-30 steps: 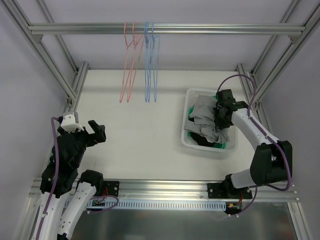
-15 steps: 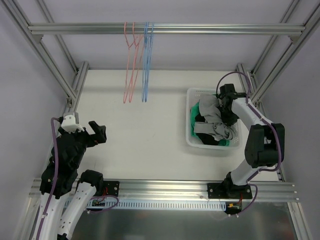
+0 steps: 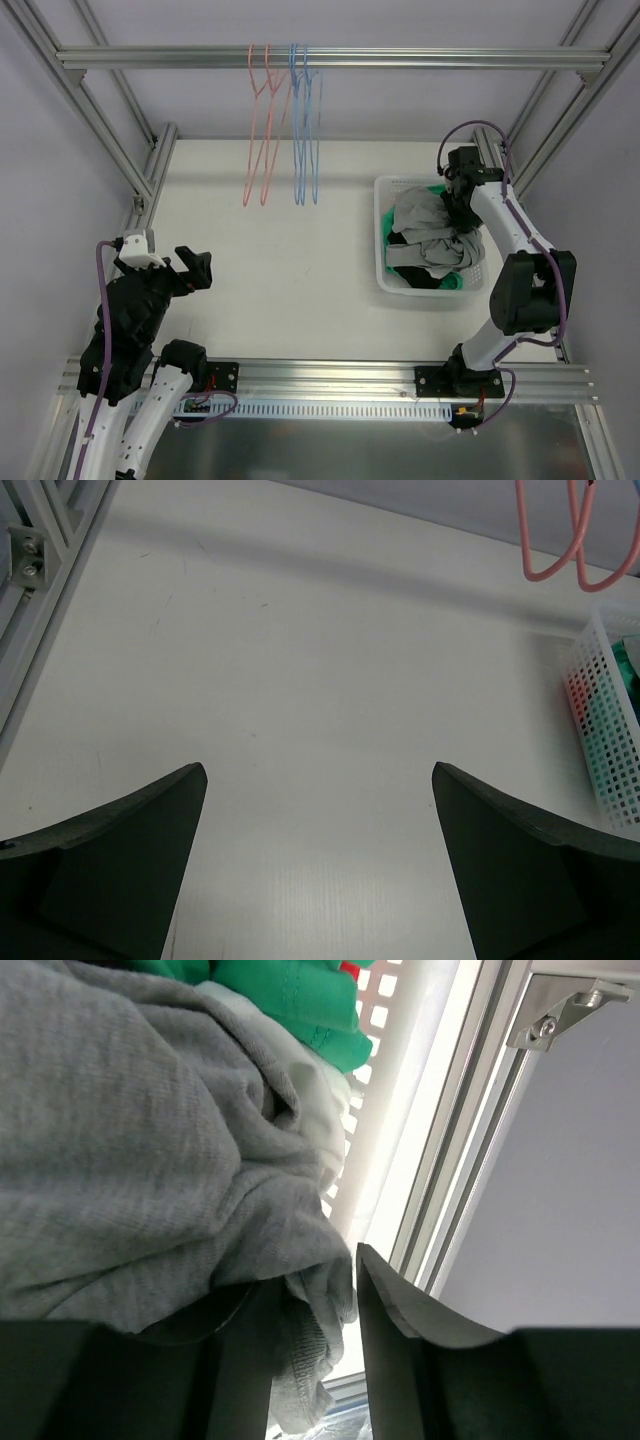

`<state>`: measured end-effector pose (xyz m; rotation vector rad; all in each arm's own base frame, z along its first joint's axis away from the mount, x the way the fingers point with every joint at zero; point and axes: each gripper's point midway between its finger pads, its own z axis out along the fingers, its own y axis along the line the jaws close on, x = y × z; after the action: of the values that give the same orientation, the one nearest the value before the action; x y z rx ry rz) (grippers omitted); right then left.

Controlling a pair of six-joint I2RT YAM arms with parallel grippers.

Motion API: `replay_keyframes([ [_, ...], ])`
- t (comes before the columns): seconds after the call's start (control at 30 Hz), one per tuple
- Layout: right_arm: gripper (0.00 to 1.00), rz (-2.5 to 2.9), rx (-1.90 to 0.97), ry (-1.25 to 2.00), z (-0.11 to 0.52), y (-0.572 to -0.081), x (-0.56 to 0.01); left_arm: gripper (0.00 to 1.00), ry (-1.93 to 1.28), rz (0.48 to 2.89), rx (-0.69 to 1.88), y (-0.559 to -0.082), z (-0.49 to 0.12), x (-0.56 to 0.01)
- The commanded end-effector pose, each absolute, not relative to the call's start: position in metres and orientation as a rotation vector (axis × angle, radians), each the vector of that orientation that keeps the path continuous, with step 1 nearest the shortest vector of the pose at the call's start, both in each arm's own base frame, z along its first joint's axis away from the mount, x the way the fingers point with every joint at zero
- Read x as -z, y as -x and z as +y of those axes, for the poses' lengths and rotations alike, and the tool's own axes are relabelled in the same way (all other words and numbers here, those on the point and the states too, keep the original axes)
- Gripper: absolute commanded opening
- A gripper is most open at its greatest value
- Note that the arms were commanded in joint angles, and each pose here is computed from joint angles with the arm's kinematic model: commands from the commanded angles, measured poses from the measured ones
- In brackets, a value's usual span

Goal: Remove the tank top from the hanger

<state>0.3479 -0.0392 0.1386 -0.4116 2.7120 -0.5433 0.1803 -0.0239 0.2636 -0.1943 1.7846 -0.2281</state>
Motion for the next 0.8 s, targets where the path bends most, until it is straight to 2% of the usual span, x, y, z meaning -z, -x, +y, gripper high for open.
replay_keyframes([
  [0.0,0.39,2.700,0.541,0.371,-0.041,-0.347,-0.160,0.99,0.184,1.745,0.227,-0.183,-0.023,-0.273],
  [0.13,0.50,2.624,0.491,0.292,-0.035,-0.351,-0.188,0.99,0.195,1.748,0.226,-0.184,-0.023,-0.272],
  [0.3,0.87,2.492,0.518,0.186,-0.041,-0.348,-0.245,0.99,0.230,1.764,0.224,-0.190,-0.022,-0.271],
  [0.43,0.89,2.414,0.490,0.104,-0.041,-0.333,-0.280,0.99,0.265,1.786,0.197,-0.195,-0.016,-0.266],
  [0.5,0.99,2.366,0.359,0.036,-0.026,-0.326,-0.292,0.99,0.284,1.796,0.177,-0.198,-0.013,-0.266],
  [0.63,1.00,2.186,-0.159,0.053,0.042,-0.283,-0.322,0.99,0.264,1.867,0.132,-0.209,-0.012,-0.263],
  [0.77,0.99,2.095,-0.231,0.061,0.047,-0.232,-0.324,0.99,0.233,1.959,0.100,-0.224,-0.013,-0.264],
])
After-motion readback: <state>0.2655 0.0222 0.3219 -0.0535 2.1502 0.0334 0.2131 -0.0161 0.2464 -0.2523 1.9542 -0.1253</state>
